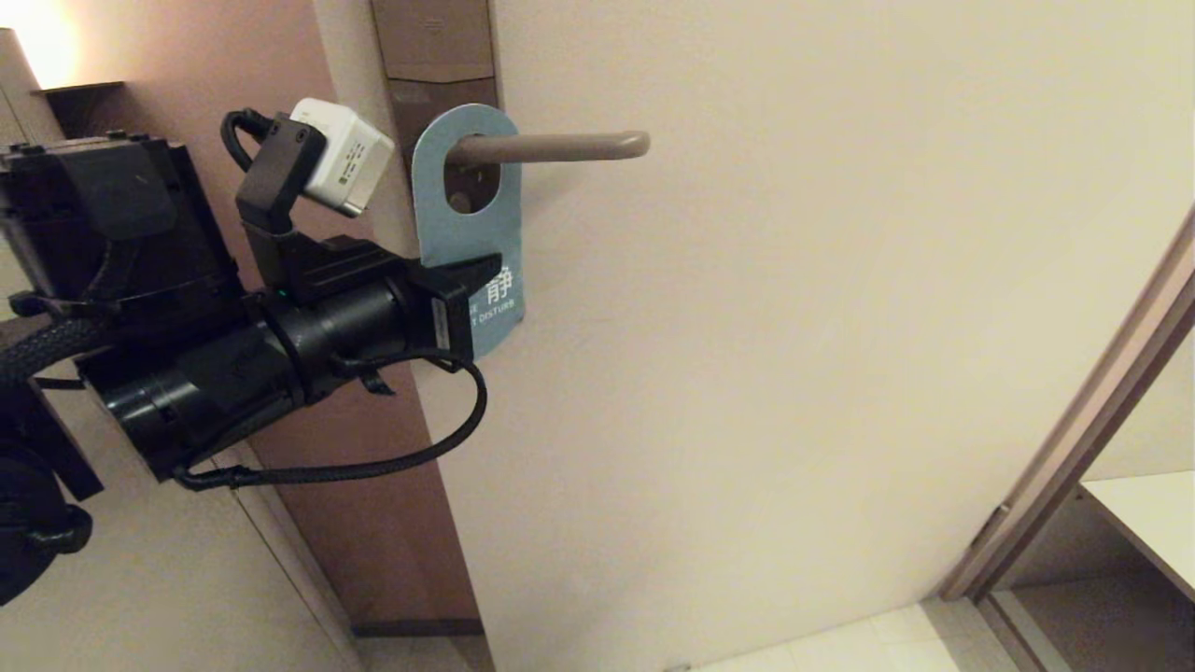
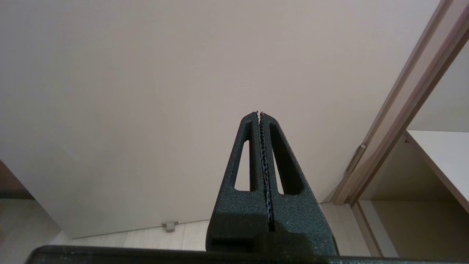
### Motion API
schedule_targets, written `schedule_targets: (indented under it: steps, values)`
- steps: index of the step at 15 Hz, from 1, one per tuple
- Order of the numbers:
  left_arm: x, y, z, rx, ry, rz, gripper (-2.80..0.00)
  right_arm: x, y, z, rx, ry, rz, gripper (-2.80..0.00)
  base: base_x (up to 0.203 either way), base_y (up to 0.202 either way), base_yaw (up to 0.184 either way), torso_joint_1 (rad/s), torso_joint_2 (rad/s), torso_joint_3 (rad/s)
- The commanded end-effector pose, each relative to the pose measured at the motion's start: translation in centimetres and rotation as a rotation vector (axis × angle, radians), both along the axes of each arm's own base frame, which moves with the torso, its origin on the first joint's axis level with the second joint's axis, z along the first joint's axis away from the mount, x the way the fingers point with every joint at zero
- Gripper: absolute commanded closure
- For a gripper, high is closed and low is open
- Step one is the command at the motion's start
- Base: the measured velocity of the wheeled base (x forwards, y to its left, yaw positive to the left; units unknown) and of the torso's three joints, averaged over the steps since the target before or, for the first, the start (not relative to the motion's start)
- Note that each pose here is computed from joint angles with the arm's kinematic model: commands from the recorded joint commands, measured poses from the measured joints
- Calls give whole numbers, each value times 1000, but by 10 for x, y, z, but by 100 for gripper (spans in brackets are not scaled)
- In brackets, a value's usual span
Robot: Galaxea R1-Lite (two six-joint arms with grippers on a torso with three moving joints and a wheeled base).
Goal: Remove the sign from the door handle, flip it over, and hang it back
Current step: Take down the sign
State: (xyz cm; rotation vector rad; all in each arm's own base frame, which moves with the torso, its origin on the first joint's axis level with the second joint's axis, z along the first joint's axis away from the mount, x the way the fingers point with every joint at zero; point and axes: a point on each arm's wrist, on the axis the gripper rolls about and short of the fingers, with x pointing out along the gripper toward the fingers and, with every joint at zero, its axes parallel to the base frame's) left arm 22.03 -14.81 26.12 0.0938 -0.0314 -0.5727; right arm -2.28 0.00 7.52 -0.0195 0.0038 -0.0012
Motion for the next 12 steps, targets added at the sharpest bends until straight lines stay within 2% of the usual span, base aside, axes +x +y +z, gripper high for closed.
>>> schedule_targets:
  steps: [1, 7, 9, 12]
  values:
    - [3, -3, -1, 4, 0, 5, 0, 0, 0, 0, 0, 1, 0, 0, 0, 0, 0, 0, 0, 0]
    - [0, -11, 7, 4, -32, -6, 0, 0, 0, 0, 0, 1, 0, 0, 0, 0, 0, 0, 0, 0]
    - [3, -12, 5, 45, -48, 28, 0, 0, 0, 0, 0, 0, 0, 0, 0, 0, 0, 0, 0, 0]
    - [4, -18, 5, 56, -56, 39, 0, 0, 0, 0, 0, 1, 0, 0, 0, 0, 0, 0, 0, 0]
